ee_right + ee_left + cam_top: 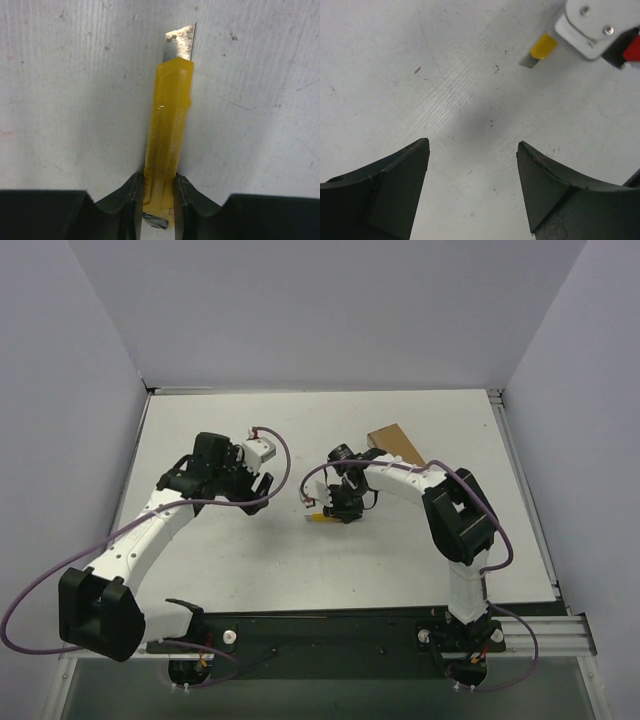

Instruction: Unpack the express box

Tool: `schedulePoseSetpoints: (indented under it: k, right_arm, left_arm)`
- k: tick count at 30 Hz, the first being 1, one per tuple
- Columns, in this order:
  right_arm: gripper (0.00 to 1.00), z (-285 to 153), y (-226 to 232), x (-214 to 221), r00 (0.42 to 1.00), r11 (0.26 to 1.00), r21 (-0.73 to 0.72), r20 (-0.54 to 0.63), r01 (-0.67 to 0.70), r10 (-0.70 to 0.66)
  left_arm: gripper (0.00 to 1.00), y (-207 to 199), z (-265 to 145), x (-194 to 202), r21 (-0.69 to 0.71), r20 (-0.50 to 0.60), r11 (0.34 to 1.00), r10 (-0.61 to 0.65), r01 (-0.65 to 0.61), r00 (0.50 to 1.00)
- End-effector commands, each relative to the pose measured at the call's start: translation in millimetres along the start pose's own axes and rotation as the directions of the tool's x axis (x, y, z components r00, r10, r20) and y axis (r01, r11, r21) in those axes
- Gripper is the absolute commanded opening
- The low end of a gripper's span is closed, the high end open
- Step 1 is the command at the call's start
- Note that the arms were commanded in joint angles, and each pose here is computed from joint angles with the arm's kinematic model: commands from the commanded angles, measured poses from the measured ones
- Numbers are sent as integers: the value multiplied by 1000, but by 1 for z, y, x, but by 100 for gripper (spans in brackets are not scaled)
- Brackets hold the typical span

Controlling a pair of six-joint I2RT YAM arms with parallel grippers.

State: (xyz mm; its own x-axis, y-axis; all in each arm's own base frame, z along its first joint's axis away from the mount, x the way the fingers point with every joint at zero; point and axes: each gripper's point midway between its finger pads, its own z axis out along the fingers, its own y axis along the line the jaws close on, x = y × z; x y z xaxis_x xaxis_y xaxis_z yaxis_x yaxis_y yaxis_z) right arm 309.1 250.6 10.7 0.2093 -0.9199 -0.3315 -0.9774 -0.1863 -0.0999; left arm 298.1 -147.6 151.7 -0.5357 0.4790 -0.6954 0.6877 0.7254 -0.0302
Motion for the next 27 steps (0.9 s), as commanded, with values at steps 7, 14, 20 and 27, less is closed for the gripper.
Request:
schedulePoseSetpoints:
  k: [7,14,20,27]
  right_arm:
    - [0,-108,10,-42,863,877,-258,207,-406,461]
    - [0,-144,29,-79,786,783,-385,194,-489,587]
    - [0,-157,52,-88,839,831,-317,156,-457,521]
    - [0,-166,63,-84,853,848,-293,153,-442,498]
  left_arm:
    - [77,-52,-45,-54,29,238,864,482,-502,843]
    - [77,-94,-53,-96,-210,345,615,774,-760,531]
    - [77,-117,-49,-108,-267,404,507,831,-819,383]
    - [74,-140,-35,-94,-253,409,410,866,-876,287]
